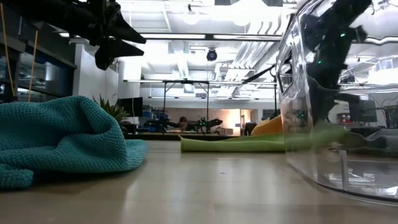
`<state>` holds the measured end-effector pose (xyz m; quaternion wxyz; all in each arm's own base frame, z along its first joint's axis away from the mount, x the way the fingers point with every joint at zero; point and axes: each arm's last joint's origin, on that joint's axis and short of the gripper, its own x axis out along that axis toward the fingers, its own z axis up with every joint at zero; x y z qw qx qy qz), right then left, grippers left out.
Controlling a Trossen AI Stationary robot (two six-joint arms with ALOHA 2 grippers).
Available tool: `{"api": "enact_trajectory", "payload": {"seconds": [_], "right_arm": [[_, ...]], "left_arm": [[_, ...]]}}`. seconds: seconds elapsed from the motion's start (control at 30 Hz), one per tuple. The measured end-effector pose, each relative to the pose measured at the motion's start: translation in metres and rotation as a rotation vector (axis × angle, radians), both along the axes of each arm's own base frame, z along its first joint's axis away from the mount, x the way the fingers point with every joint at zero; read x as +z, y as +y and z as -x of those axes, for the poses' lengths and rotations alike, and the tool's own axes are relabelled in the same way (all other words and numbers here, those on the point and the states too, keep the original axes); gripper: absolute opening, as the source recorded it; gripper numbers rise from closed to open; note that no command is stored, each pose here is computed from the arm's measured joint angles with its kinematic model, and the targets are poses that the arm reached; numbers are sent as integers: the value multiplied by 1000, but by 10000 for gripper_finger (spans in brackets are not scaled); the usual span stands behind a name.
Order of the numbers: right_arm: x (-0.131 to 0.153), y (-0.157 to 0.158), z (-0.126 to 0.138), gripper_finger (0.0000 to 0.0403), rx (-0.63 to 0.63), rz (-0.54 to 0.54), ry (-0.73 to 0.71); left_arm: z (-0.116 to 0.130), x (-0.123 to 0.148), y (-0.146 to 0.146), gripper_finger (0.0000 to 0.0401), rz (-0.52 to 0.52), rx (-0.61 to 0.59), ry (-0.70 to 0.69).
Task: Fold microfiber towels
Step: Fold the green cloth
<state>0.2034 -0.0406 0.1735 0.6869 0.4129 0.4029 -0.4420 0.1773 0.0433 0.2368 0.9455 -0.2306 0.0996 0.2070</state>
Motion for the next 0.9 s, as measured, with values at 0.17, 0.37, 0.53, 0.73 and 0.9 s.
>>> {"api": "enact_trajectory", "payload": {"seconds": [0.17,0.37,0.53,0.73,0.9], "right_arm": [[22,1,6,0,3,19,-143],[24,4,-12,0,27,-4,-294],[18,9,-38,0,40,-26,-427],[3,13,-64,0,45,-70,-539],[-9,16,-78,0,24,-111,-593]], "left_arm": [[0,0,1,154,-6,20,0],[0,0,1,154,-9,31,-1],[0,0,1,154,-6,31,-2],[0,0,1,154,-12,45,0],[0,0,1,154,-14,47,1]]}}
